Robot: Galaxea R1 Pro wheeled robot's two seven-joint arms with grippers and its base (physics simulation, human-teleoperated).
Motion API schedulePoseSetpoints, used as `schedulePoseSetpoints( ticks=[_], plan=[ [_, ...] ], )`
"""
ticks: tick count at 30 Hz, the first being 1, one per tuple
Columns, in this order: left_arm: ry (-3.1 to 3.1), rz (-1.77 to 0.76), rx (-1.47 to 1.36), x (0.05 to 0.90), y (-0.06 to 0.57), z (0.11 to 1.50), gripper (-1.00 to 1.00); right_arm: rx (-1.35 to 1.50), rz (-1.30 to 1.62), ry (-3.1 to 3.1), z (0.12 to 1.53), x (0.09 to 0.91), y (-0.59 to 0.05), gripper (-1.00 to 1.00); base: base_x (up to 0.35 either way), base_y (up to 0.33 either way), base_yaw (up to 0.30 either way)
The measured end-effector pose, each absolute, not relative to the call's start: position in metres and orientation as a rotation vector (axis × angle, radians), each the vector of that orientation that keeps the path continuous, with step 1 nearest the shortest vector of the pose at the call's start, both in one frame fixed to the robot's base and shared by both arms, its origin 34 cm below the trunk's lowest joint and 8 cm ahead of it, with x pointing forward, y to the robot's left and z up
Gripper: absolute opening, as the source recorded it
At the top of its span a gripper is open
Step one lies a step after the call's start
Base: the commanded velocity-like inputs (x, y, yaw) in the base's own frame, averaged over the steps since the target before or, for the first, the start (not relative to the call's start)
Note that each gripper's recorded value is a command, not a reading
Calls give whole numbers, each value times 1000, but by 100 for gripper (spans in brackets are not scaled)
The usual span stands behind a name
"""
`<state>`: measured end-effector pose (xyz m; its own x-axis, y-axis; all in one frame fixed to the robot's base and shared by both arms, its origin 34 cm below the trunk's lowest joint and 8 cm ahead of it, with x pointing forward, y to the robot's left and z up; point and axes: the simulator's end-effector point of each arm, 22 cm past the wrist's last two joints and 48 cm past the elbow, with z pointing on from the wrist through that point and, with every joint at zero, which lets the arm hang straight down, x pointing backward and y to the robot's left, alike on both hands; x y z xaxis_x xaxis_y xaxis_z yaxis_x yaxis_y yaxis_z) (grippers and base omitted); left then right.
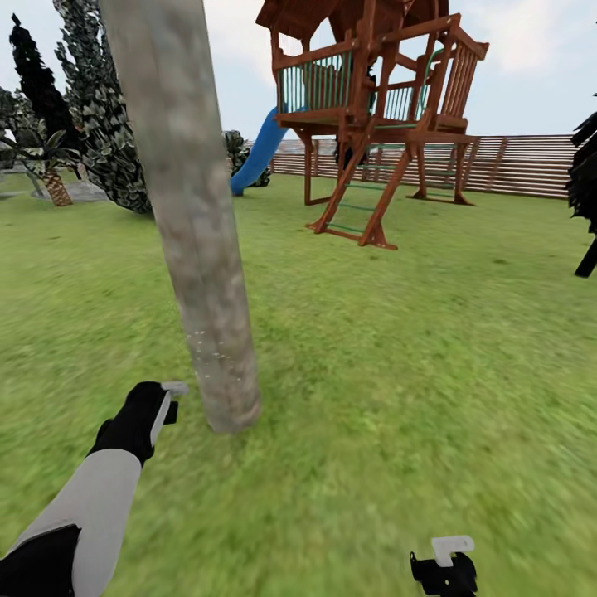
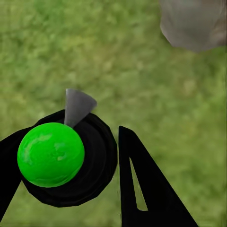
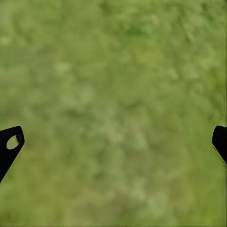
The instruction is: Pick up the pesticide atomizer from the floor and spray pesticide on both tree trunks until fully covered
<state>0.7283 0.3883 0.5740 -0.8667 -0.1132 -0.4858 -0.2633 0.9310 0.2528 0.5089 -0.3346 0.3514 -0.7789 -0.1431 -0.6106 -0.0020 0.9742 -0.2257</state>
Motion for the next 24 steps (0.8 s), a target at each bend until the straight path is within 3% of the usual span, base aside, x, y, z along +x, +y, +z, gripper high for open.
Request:
schedulePoseSetpoints(
  ticks=[21, 24],
  plan=[
    [2562, 431, -281, 742, 392, 597, -100, -103, -281, 2451, 351, 509, -335, 100, 44, -266, 3],
    [2564, 434, -280, 741, 393, 597, -100, -103, -282, 2451, 352, 509, -335, 100, 174, -238, 235]
  ],
)
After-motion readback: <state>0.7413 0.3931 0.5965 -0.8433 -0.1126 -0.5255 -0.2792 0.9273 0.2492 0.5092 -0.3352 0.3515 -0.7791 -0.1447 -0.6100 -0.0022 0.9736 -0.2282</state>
